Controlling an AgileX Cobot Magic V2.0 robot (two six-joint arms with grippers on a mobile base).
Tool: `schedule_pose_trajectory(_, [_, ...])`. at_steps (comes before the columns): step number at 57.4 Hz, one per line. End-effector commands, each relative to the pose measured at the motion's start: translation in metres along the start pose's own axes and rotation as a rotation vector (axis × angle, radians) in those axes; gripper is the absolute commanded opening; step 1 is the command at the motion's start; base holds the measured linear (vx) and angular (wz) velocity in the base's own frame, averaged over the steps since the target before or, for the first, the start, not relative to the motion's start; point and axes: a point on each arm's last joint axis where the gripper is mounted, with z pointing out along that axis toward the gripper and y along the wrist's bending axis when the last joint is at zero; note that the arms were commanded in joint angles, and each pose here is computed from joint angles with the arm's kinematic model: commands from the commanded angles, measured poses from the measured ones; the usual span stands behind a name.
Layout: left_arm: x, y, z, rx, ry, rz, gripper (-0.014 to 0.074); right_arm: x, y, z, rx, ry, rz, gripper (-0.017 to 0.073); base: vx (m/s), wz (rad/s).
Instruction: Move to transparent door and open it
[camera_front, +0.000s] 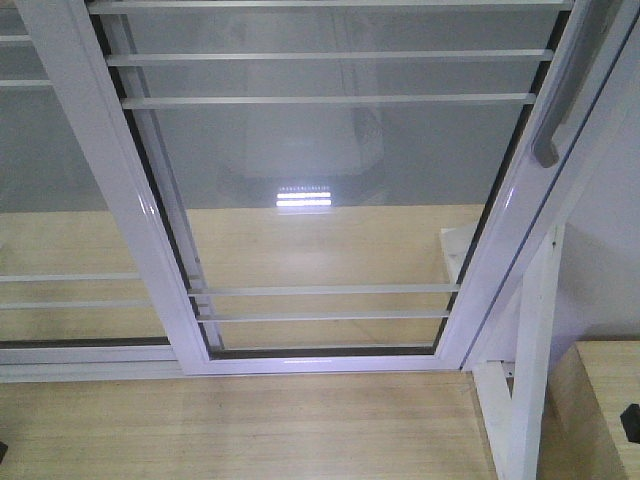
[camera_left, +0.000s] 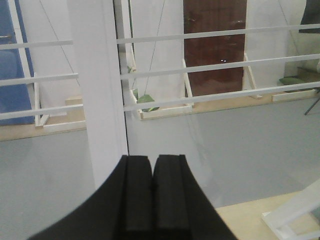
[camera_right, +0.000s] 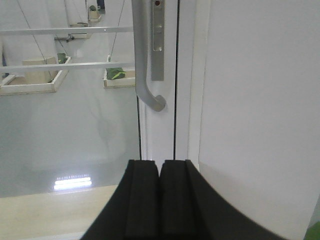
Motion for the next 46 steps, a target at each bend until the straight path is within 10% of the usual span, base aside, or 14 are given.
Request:
schedule_pose_trajectory(1, [0.0039,-0.0001,0.0016,-0.003,-0.034,-0.013,-0.0006,-0.0033,-0.0001,0.0022,0.001,-0.054,-0.008,-0.0008,-0.01,0.04])
schedule_pose_trajectory(46, [0.0046,0.0000,0.0013,-0.006,-0.028,-0.013,-0.0006,-0.0018,0.0002,0.0025,-0.005,-0.036,-0.009,-0.0008,0.00,0.00])
